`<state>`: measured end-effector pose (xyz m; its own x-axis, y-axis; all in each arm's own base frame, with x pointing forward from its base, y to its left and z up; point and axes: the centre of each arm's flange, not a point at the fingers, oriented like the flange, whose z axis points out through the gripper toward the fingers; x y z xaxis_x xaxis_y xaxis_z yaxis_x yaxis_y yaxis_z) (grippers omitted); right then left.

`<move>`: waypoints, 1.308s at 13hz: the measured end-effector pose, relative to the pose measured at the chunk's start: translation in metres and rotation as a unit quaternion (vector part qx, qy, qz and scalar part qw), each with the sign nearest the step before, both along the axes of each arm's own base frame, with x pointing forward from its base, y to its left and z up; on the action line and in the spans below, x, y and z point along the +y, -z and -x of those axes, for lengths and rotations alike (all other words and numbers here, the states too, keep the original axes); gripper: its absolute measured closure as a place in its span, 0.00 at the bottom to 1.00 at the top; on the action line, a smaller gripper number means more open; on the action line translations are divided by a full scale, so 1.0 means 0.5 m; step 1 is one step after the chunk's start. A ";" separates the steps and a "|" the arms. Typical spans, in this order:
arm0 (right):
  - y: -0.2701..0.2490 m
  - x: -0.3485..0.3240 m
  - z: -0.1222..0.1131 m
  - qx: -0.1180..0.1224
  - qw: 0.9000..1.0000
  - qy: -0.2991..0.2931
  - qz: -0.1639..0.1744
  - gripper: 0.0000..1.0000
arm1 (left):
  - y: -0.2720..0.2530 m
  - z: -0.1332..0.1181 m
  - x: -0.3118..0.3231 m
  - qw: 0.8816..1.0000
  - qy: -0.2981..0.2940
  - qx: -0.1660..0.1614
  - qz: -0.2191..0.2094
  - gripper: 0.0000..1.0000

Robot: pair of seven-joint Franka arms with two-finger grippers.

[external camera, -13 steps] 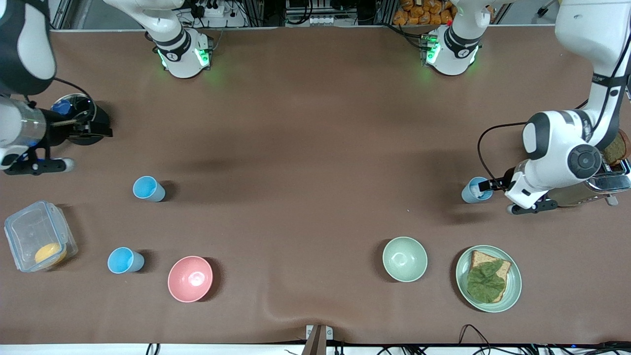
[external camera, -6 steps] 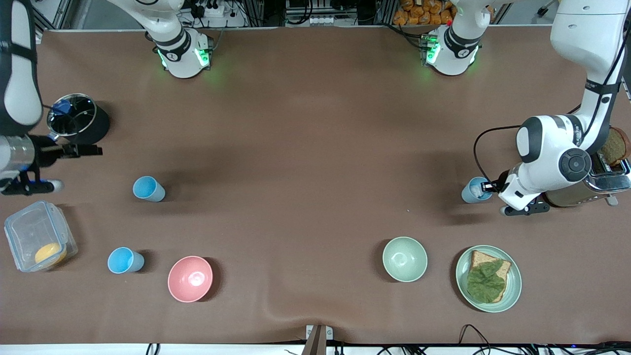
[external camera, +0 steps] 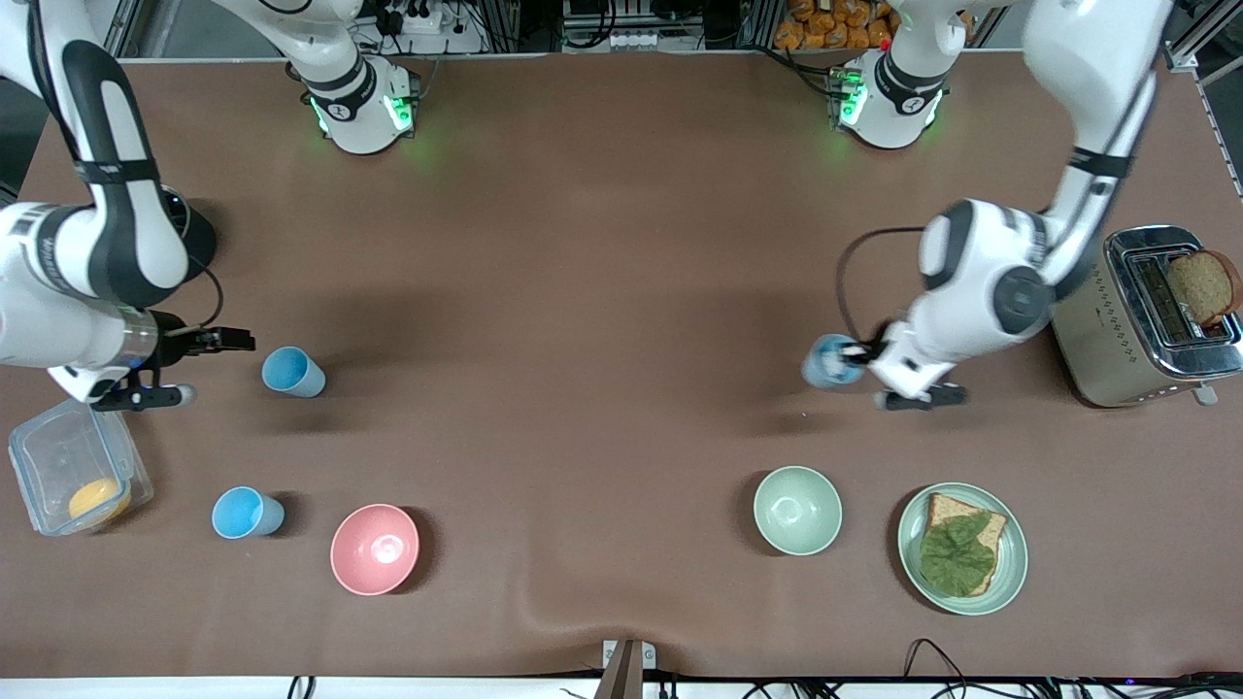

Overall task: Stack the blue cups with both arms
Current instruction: 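Carry the cup with the left gripper while the right gripper grasps another cup, then set the held cup down at the table center and open the left gripper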

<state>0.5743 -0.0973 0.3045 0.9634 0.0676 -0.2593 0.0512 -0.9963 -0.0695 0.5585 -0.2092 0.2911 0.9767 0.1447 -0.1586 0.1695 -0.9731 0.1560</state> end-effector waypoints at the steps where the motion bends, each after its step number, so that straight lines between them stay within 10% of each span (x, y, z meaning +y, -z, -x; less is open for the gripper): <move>1: 0.004 0.001 0.002 0.001 1.000 0.000 0.000 0.00 | -0.020 0.022 -0.085 1.000 -0.025 0.004 0.002 0.97; 8: 0.077 0.007 -0.006 -0.004 1.000 -0.003 -0.001 0.00 | 0.026 0.231 -0.577 0.989 -0.142 0.031 -0.002 0.97; 14: 0.151 0.004 -0.013 -0.007 1.000 -0.001 -0.001 0.00 | 0.126 0.243 -0.622 0.988 -0.153 0.024 -0.003 0.97; 17: 0.194 0.009 -0.005 0.009 1.000 0.009 -0.013 0.00 | 0.121 0.238 -0.624 0.985 -0.172 0.018 -0.006 0.70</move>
